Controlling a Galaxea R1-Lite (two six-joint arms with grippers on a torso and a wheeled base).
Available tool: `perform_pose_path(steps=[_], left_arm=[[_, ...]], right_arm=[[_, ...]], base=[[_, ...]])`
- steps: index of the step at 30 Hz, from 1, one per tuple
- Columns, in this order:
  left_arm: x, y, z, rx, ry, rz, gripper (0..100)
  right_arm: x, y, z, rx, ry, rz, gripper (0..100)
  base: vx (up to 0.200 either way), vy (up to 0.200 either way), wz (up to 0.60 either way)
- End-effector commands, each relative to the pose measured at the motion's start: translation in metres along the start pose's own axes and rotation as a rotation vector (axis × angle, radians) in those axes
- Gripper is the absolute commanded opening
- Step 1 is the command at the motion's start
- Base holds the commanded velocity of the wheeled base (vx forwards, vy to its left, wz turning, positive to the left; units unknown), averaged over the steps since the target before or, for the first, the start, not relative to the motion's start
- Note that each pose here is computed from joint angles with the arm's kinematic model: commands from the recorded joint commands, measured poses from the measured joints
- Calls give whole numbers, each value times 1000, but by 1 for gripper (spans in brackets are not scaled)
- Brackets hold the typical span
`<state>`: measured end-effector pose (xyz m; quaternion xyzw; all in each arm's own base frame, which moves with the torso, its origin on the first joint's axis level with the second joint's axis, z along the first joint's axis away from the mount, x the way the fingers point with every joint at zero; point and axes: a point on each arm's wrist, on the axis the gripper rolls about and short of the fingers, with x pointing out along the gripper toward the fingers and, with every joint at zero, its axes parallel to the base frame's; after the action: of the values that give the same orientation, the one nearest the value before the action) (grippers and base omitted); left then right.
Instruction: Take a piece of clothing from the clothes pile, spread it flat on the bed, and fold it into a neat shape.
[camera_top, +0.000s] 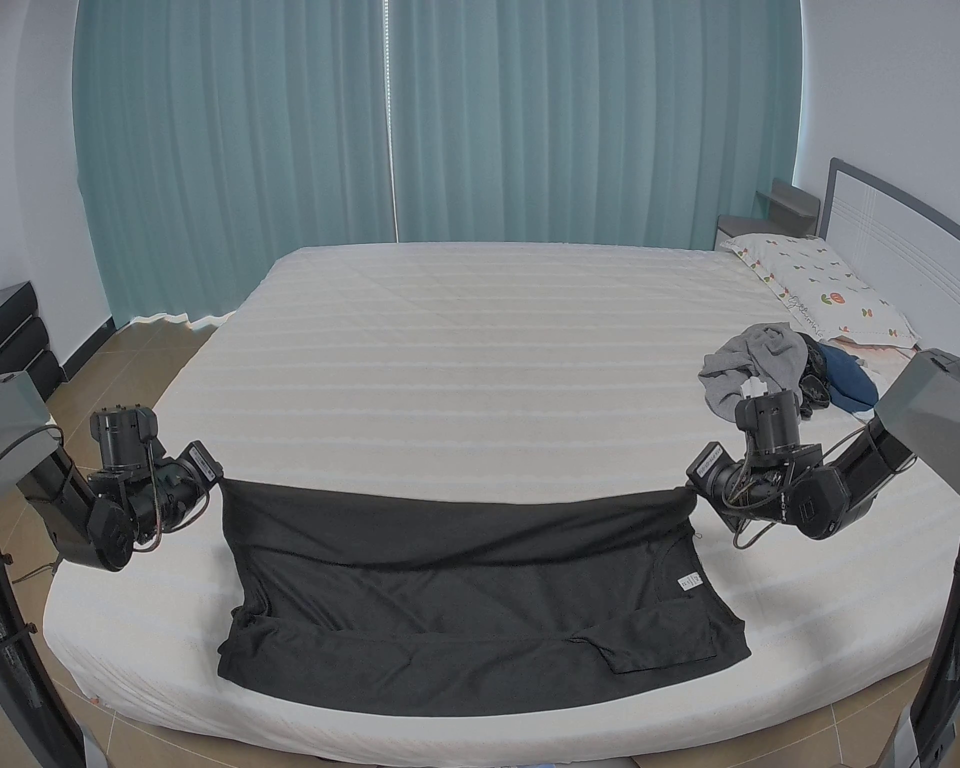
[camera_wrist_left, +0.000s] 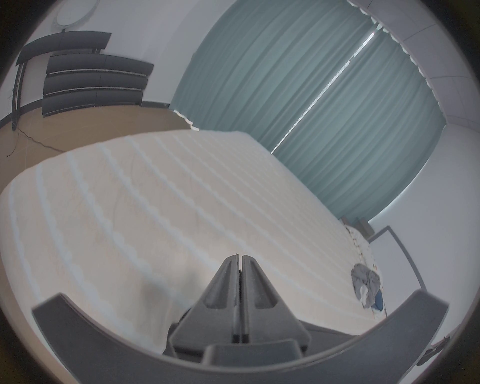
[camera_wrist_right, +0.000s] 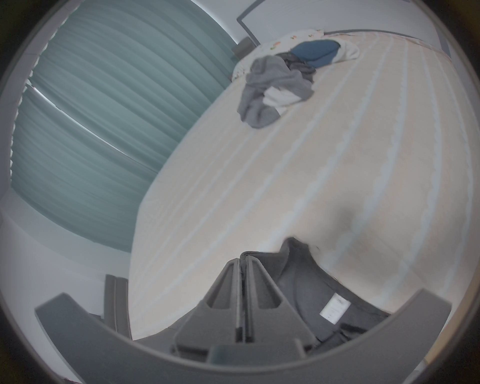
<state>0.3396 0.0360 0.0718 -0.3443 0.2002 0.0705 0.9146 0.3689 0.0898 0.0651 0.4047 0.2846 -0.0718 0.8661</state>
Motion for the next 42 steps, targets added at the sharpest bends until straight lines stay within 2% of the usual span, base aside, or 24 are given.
perform_pose_path(steps=[1, 6, 8, 10, 13, 23, 28, 32, 42], left_arm=[[3, 2, 6, -10, -49, -17, 0], [0, 25, -8, 27, -34, 27, 0], [0, 26, -9, 29, -31, 31, 0], [-9, 39, -24, 61, 33, 72, 0], [-16, 48, -35, 119, 79, 104, 0], [-28, 68, -67, 267, 232, 168, 0], [-32, 73, -74, 271, 270, 188, 0], [-37, 76, -80, 318, 305, 193, 0], [-43, 78, -85, 349, 338, 202, 0]], right_arm=[[-2, 3, 0, -5, -15, 21, 0], [-5, -13, -10, -38, 22, -32, 0], [-5, -14, -11, -40, 24, -36, 0], [-14, -25, -17, -66, 52, -68, 0], [-21, -32, -21, -84, 78, -87, 0], [-24, -61, -43, -152, 194, -160, 0], [-20, -69, -49, -180, 220, -188, 0], [-16, -74, -53, -189, 234, -204, 0], [-13, -76, -58, -210, 250, -213, 0]], base=[[0, 0, 0], [0, 0, 0], [0, 0, 0], [0, 0, 0], [0, 0, 0], [0, 0, 0], [0, 0, 0], [0, 0, 0], [0, 0, 0]])
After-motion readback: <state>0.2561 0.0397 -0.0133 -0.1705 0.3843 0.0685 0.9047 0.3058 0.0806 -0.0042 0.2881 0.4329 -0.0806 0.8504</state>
